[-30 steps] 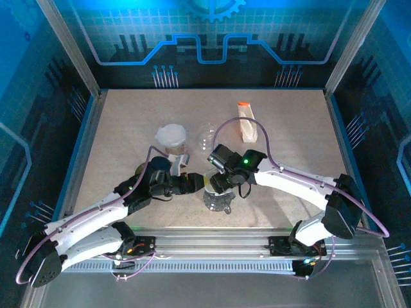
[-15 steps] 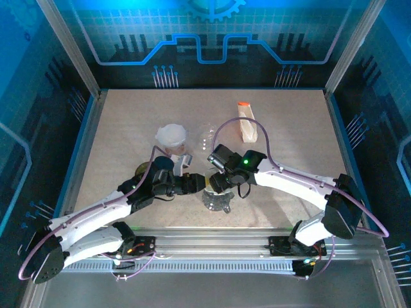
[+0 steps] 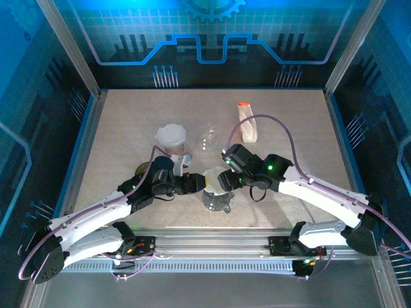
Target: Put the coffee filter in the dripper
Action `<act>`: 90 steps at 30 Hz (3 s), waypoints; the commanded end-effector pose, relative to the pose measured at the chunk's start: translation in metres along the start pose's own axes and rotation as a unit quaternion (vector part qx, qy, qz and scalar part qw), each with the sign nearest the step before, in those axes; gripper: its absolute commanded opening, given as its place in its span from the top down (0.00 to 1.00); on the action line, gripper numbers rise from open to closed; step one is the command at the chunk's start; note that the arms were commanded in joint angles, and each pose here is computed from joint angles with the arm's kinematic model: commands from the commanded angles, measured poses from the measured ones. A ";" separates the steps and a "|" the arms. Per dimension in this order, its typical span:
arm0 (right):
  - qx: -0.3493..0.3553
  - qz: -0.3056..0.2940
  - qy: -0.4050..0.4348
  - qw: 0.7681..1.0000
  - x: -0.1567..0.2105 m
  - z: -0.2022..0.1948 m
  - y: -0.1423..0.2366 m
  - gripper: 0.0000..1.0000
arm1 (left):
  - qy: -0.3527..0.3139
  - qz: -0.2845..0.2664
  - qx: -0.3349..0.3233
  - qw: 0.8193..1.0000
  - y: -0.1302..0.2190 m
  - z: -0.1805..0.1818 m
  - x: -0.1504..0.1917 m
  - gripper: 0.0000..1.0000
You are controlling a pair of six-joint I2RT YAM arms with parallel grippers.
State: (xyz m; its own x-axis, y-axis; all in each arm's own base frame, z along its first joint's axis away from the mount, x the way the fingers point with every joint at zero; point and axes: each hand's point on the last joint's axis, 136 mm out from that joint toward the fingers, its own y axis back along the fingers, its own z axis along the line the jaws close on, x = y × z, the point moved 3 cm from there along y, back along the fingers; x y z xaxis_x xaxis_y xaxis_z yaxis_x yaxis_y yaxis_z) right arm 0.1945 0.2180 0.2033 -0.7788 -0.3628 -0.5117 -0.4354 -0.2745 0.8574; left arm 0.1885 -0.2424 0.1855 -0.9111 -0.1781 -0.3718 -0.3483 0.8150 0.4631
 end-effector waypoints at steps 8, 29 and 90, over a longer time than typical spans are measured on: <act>0.017 0.018 0.001 1.000 0.019 -0.008 0.006 0.30 | 0.004 0.008 0.008 1.000 -0.001 -0.001 0.005 0.59; 0.040 -0.009 0.003 0.999 -0.004 -0.016 0.018 0.31 | 0.005 0.003 -0.001 1.000 0.001 0.001 0.004 0.58; -0.125 -0.149 0.043 0.980 0.118 0.013 -0.039 0.31 | 0.042 -0.124 -0.053 0.990 0.067 0.039 0.014 0.01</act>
State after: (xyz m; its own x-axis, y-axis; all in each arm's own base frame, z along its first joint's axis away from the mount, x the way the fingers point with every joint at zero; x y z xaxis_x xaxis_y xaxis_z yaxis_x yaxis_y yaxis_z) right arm 0.1066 0.1816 0.0999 -0.6444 -0.3588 -0.6753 -0.4519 -0.5337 0.7148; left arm 0.1623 -0.1723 0.1889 -0.8060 -0.4007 -0.4356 -0.5772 0.6951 0.4285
